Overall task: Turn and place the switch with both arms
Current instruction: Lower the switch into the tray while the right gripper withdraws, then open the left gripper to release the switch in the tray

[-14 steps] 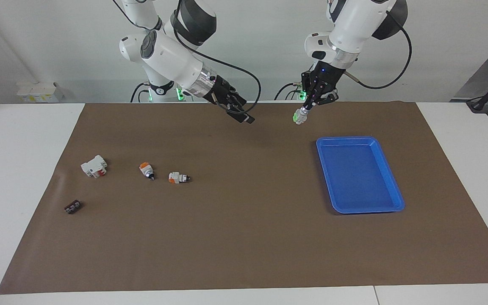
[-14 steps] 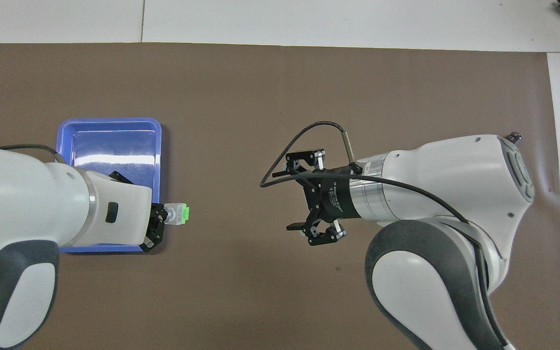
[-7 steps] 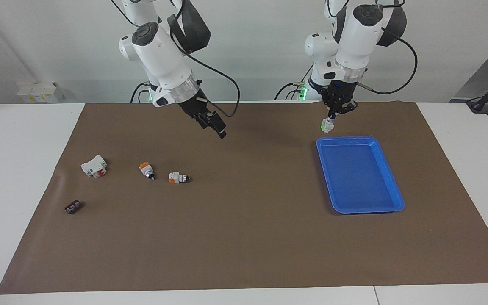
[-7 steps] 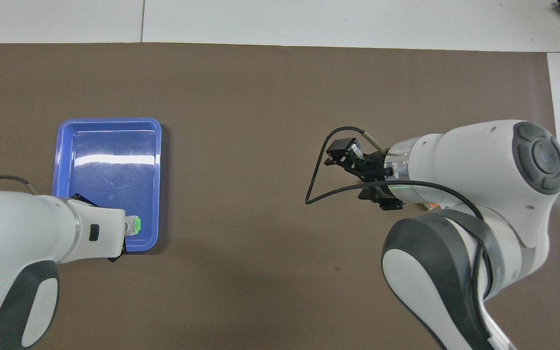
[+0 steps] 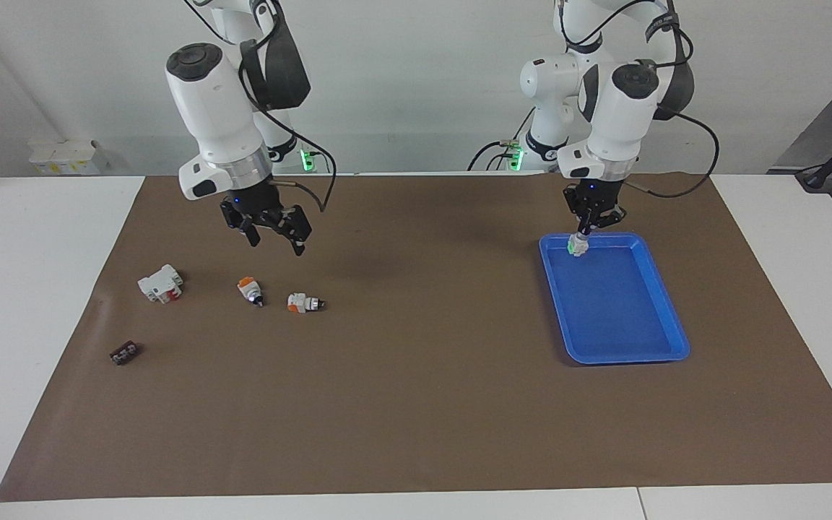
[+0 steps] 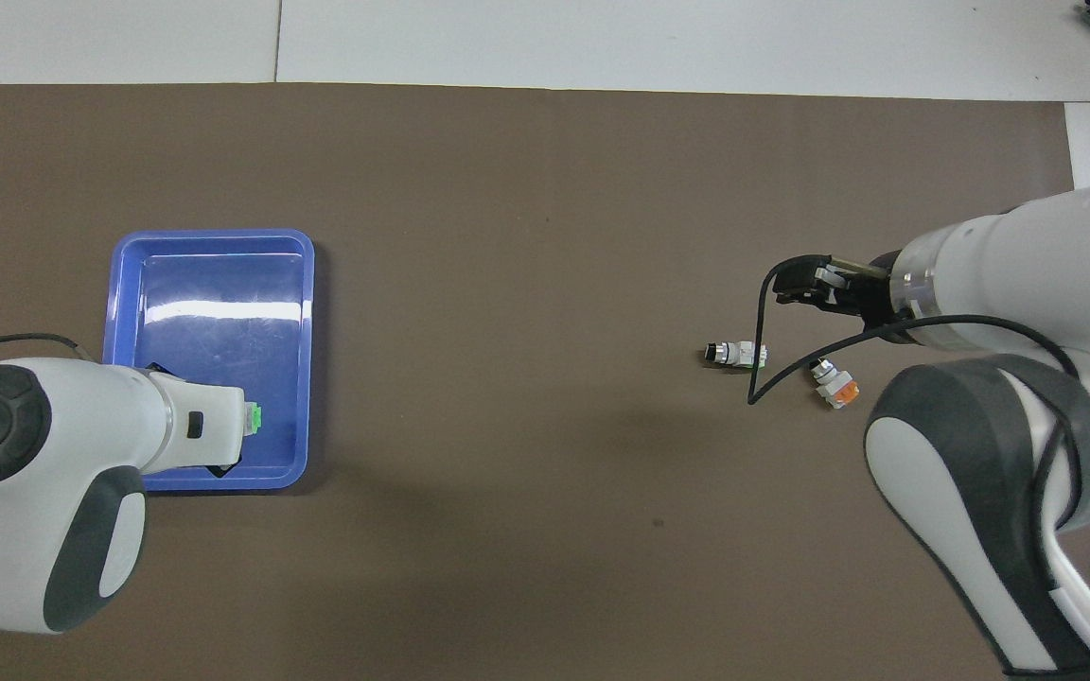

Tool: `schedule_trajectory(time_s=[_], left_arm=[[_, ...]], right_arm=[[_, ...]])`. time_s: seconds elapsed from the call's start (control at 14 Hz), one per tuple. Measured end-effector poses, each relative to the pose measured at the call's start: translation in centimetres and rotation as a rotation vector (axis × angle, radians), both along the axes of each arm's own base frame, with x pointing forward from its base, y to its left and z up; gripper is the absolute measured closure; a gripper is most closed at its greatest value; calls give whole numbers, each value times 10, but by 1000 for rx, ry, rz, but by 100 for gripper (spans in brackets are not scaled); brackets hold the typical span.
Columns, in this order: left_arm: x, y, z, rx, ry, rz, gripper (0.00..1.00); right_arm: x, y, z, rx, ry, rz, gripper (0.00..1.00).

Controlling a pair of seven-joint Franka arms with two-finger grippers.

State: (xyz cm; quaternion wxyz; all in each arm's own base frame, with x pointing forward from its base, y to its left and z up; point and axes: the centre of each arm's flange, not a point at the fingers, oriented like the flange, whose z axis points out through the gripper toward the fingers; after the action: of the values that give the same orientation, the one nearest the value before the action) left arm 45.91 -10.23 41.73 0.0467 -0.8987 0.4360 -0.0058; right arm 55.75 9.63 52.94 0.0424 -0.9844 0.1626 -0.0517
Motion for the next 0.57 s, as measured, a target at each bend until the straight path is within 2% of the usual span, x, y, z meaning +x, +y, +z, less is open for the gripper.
schedule_trajectory(time_s=[0.21, 0.36, 0.5, 0.57], left_arm=[[9, -1, -35, -12, 52, -8, 90], [10, -2, -43, -14, 69, -11, 90], [9, -4, -43, -13, 71, -14, 72], [9, -4, -43, -12, 76, -16, 59]], right_arm=[[1, -48, 46, -30, 28, 31, 0], [-3, -82, 76, -54, 36, 64, 0], [-8, -97, 97, -86, 51, 84, 0], [-10, -98, 104, -98, 52, 86, 0]])
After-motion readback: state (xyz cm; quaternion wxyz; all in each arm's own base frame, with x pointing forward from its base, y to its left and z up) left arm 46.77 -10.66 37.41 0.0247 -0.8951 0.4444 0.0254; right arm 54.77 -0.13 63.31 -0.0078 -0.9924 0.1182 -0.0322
